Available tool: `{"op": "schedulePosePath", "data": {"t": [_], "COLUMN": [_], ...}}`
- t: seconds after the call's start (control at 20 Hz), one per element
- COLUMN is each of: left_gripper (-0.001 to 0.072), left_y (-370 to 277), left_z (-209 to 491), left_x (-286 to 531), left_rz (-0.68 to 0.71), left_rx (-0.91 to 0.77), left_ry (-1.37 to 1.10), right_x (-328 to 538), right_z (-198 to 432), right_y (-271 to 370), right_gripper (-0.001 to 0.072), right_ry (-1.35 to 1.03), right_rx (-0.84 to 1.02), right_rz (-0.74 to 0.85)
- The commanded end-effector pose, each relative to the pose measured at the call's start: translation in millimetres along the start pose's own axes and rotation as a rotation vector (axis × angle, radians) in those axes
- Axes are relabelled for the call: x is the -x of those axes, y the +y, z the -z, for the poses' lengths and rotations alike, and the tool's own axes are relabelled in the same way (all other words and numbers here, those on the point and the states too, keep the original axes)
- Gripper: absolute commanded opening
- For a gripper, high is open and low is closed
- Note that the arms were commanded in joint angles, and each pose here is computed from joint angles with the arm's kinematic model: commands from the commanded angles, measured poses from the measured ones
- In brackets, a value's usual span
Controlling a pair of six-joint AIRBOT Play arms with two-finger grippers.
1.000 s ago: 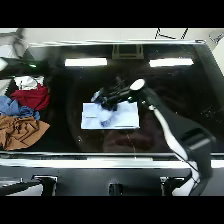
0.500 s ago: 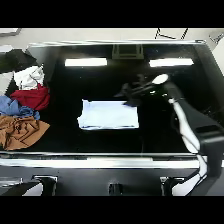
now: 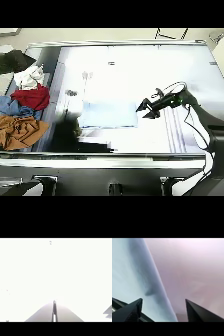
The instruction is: Fold the clothes and pants, and hang the long-sleeved shirts on hangers.
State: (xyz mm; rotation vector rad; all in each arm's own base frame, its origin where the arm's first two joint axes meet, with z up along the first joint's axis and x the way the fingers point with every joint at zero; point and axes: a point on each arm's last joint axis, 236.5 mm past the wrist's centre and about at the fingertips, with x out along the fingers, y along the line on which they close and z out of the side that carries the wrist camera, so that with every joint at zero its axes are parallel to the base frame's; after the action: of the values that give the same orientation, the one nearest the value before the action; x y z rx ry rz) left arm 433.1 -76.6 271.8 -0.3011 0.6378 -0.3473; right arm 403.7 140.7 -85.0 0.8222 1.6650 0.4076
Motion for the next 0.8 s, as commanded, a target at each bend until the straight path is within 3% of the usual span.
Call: {"op": "schedulePosePath", "data": {"t": [0.0, 0.35, 0.4, 0.45, 0.5, 0.75], "left_gripper": [0.0029, 0.0029, 0.0029, 0.0029, 0.0028, 0.0029], "left_y": [-3, -5, -5, -5, -5, -5], "left_z": [0, -1, -1, -1, -1, -1], "left_x": [0, 0, 0, 0, 0, 0], "left_rz": [0.01, 0.02, 0.02, 0.02, 0.02, 0.02], "left_rx": [0.005, 0.01, 0.019, 0.02, 0.02, 0.02], "left_ry": [-0.002, -0.003, -0.003, -0.003, -0.003, -0.004], "right_x": [-21, -37, -43, -45, -42, 58], "right_z": [-1, 7, 15, 21, 25, -6], "right_y": [17, 33, 43, 51, 58, 104], "right_gripper": [0.0576, 0.0436, 0.0362, 0.0124, 0.0053, 0.0051], "right_ry": [0.028, 0.066, 0.087, 0.108, 0.125, 0.027], "right_rx": [0.038, 0.08, 0.127, 0.145, 0.159, 0.291], "right_rz": [-0.158, -0.203, -0.221, -0.237, -0.249, -0.269]}}
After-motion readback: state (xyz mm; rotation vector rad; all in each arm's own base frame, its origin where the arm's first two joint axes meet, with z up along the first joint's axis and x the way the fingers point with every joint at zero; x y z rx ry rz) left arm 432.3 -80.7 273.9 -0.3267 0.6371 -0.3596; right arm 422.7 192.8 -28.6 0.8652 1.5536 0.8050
